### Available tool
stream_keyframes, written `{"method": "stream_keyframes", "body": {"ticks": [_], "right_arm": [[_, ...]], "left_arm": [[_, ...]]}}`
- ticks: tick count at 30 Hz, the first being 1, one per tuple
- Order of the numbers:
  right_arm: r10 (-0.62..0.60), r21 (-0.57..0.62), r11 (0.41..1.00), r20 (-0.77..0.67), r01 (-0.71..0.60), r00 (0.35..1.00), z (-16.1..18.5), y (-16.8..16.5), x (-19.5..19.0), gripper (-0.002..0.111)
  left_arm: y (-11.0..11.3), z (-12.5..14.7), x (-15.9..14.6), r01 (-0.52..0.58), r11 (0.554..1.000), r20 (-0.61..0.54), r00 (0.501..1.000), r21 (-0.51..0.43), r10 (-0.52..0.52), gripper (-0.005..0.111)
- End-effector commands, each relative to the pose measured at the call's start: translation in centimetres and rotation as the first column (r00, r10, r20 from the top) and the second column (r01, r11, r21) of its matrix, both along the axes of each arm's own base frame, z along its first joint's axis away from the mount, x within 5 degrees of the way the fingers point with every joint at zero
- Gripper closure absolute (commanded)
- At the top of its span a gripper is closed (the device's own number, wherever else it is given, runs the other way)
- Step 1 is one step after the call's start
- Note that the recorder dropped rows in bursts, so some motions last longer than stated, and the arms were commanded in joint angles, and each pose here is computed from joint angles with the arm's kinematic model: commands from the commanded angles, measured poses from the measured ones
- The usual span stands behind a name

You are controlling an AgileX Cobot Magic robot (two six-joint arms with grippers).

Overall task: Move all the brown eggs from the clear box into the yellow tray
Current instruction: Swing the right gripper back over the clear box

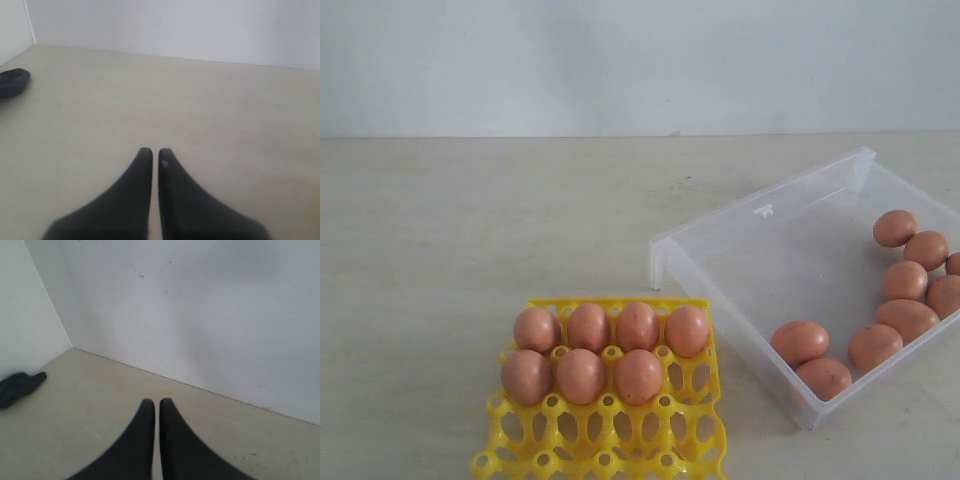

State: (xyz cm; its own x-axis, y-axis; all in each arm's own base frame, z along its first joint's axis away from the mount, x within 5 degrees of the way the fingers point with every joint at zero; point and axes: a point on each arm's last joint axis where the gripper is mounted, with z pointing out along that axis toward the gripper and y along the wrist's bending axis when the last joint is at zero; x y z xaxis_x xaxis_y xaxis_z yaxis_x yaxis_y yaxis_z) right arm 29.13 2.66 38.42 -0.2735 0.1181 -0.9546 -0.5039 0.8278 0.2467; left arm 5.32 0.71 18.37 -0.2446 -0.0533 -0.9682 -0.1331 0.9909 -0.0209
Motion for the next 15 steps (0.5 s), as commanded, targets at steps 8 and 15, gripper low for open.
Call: {"method": "stream_keyframes", "body": {"ticks": [8,15], "right_arm": [[0.358,0.047,0.933,-0.211,-0.356,0.910,-7.2,1.5,4.5,0.108],[0.266,-0.322,0.918,0.066,-0.232,0.962,-3.9,0.6,3.6,0.108]], "left_arm": [[0.0,-0.1,0.0,0.007,1.000,0.001,1.000,0.004,-0.007,0.103],[0.0,-0.1,0.0,0.007,1.000,0.001,1.000,0.004,-0.007,0.103]]}}
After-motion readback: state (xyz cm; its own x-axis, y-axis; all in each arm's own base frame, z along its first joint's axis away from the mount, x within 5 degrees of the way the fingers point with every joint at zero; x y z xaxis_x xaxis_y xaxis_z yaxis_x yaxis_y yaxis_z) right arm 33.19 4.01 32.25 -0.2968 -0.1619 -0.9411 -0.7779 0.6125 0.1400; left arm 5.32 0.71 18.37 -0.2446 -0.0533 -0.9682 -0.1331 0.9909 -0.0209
